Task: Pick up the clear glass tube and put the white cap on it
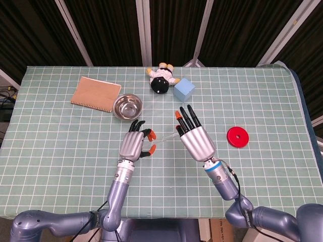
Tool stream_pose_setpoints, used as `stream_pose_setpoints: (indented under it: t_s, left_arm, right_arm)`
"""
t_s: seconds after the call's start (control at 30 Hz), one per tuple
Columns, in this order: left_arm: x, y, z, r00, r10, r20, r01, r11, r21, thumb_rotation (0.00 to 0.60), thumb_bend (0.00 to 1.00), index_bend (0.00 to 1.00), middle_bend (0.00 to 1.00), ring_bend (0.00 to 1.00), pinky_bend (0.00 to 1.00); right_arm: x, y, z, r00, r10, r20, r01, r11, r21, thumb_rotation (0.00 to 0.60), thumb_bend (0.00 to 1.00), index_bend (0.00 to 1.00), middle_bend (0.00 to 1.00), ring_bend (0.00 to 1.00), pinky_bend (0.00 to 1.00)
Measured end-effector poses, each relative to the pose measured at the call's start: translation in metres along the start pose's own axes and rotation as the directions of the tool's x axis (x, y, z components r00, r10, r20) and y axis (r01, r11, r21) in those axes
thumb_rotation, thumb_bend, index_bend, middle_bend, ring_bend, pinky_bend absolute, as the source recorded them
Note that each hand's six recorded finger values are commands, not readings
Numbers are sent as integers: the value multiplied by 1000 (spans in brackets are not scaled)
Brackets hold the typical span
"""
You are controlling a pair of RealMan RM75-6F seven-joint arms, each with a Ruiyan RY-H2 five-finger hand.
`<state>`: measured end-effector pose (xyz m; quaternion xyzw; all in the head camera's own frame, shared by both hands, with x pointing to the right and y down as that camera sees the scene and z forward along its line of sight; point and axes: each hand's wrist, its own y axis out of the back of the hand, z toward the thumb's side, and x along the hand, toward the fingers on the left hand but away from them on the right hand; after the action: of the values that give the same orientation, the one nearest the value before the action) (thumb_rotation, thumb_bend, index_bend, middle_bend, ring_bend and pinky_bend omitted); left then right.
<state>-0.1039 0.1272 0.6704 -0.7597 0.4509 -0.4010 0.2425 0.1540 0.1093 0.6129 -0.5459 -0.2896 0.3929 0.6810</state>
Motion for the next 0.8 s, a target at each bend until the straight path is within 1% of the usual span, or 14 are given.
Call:
stream_pose_setpoints:
  t_s: [0.07, 0.1, 0.17, 0.57, 0.67, 0.8]
  left_arm:
    - [0, 1, -1, 1000, 2, 1, -2, 1000, 2, 600, 587, 558, 588, 122, 0]
    - [0, 1, -1, 1000, 4, 1, -4, 1000, 4, 600, 587, 558, 588, 122, 0]
    - [0, 3, -3, 1000, 7, 1, -7, 1000, 7, 600, 587, 559, 589, 122, 0]
    - [-1, 12, -14, 1000, 16, 11, -16, 999, 39, 600, 587, 560, 589, 122, 0]
    - [-3, 12, -18, 1000, 4, 27, -6, 998, 69, 600, 587, 560, 590, 122, 0]
    - [-7, 11, -26, 998, -33, 60, 24, 988, 150, 600, 587, 562, 591, 122, 0]
  right_arm:
    - [1, -2, -2, 1000, 10, 7, -10, 1000, 13, 600, 436, 103, 51, 0, 0]
    - [2, -3, -3, 1000, 18, 12, -18, 1000, 19, 600, 436, 37, 23, 0, 0]
    - [3, -4, -5, 999, 30, 21, -30, 999, 22, 600, 435, 2, 6, 0, 0]
    - [15, -2, -14, 998, 57, 39, -57, 998, -2, 600, 436, 0, 0, 0, 0]
    - [17, -3, -21, 996, 67, 57, -67, 998, -2, 600, 435, 0, 0, 0, 0]
    - [18, -3, -33, 992, 81, 92, -81, 997, -7, 600, 436, 0, 0, 0, 0]
